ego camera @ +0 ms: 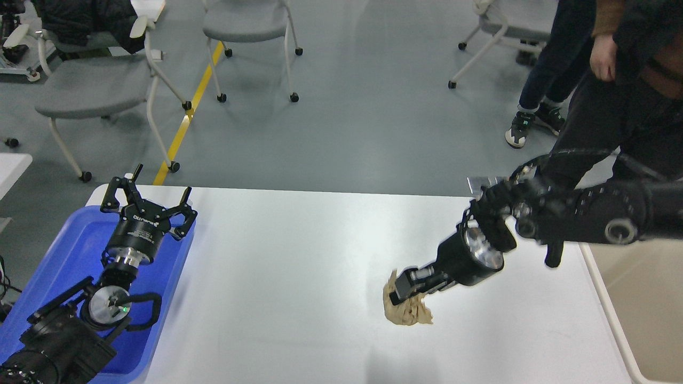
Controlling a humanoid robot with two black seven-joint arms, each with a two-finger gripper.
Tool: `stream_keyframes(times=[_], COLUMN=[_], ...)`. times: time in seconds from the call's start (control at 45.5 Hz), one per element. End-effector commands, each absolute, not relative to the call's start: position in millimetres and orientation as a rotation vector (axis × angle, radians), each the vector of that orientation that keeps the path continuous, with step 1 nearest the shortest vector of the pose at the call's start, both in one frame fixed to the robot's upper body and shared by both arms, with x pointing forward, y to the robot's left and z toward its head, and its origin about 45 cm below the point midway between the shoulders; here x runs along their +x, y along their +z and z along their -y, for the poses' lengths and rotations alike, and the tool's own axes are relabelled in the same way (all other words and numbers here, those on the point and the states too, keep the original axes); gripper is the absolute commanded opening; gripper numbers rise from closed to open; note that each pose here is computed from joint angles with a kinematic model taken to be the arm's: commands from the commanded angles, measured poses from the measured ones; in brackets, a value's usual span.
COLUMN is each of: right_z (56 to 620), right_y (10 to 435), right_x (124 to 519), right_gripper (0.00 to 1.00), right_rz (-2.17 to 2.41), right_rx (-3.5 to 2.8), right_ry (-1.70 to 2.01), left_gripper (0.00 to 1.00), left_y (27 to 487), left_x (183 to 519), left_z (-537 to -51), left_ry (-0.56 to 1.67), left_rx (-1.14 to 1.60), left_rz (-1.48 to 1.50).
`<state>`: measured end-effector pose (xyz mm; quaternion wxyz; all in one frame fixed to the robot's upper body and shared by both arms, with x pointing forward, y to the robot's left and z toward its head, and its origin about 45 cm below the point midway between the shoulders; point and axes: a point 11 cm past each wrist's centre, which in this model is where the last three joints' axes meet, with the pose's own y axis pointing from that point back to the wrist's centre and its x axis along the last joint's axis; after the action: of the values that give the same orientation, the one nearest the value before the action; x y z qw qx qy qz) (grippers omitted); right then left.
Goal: Tidy desktop
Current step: 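Lift the paper and carry it toward the beige bin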
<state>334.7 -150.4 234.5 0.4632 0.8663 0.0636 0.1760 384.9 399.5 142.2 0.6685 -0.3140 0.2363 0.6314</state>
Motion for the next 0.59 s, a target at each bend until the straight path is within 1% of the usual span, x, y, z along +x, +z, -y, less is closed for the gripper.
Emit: stream_keyframes(times=[0.0, 0.132, 0.22, 0.352, 0.571], right_z=[132, 121, 118, 126, 171], right_y=[350, 393, 408, 409, 400], right_x=[330, 331, 332, 336, 354], right_gripper=[0.0, 0.0, 0.0, 0.0, 0.0], right_rz=[-0.159, -0.131, -0.112, -0.086, 0.052], right_rx=[2.203, 2.2, 2.198, 2.176, 2.144], right_ry=[0.501, 0.539, 0.564, 0.557, 0.506], left_gripper=[1.0, 1.0, 1.0, 1.0, 1.0], left_y=[142, 142, 142, 142, 142], left_x=[385, 385, 385, 385, 385], left_z=[-399, -399, -400, -399, -399], left_ry=[1.423, 1.423, 1.423, 1.423, 1.421], left_rx=[-0.708, -0.708, -0.709, -0.708, -0.709], left_rz=[-0.533, -0.533, -0.533, -0.533, -0.533])
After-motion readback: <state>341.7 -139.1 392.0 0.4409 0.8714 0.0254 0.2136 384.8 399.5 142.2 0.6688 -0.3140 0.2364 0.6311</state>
